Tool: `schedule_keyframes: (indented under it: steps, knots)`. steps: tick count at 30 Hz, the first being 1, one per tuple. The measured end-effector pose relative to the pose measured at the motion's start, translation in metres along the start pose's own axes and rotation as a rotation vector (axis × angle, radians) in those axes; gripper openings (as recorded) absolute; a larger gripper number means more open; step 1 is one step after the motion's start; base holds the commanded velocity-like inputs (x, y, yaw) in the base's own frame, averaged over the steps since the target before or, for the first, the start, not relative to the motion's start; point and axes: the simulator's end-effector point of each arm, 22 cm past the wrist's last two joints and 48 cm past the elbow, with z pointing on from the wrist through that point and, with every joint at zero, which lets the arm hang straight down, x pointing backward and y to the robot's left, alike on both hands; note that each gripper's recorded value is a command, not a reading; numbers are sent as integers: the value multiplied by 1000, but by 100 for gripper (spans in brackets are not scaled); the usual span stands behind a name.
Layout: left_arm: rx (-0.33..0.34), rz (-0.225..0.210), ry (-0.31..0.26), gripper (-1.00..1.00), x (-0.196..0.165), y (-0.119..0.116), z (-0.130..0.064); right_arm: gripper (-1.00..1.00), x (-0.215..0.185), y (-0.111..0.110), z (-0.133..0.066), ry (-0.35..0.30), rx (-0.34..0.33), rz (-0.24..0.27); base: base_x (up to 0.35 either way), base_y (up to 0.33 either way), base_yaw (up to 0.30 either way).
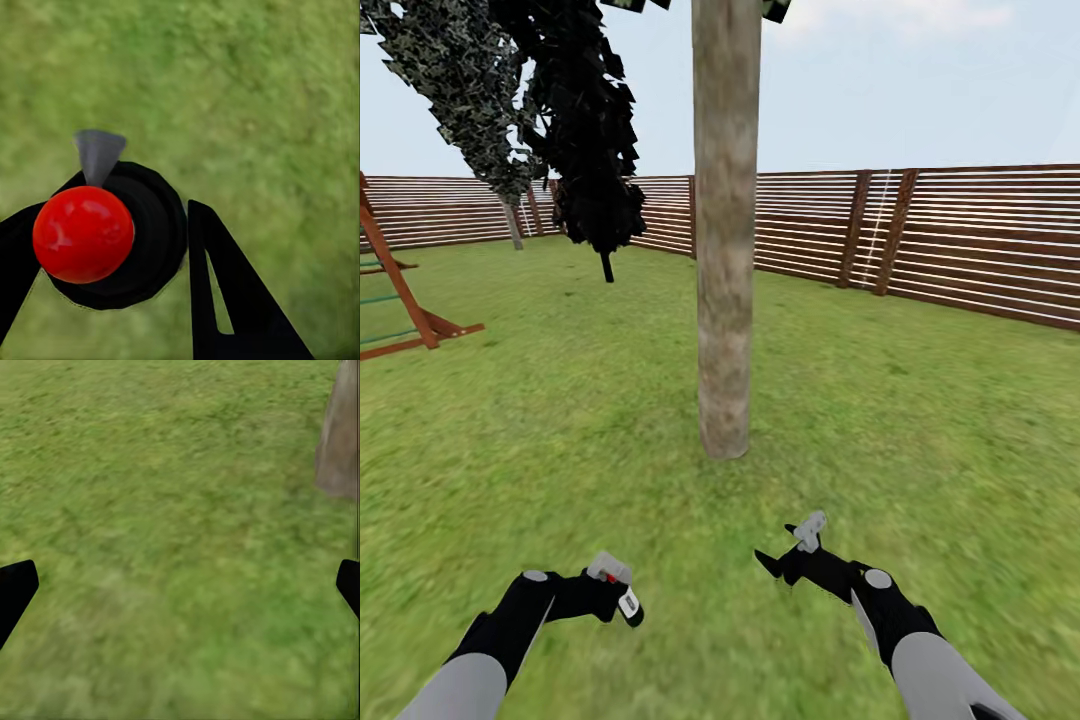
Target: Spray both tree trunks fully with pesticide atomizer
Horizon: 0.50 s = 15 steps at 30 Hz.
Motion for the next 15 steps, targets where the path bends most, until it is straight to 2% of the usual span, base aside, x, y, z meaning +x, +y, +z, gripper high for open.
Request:
schedule_keyframes:
  steps: [5,15]
  knots:
    - [10,-1,8,-100,4,-5,3,100,4,-17,-11,8,24,-4,333,-119,0]
    - [9,-5,11,-100,5,-4,3,100,5,-19,-12,9,27,-5,281,-198,0]
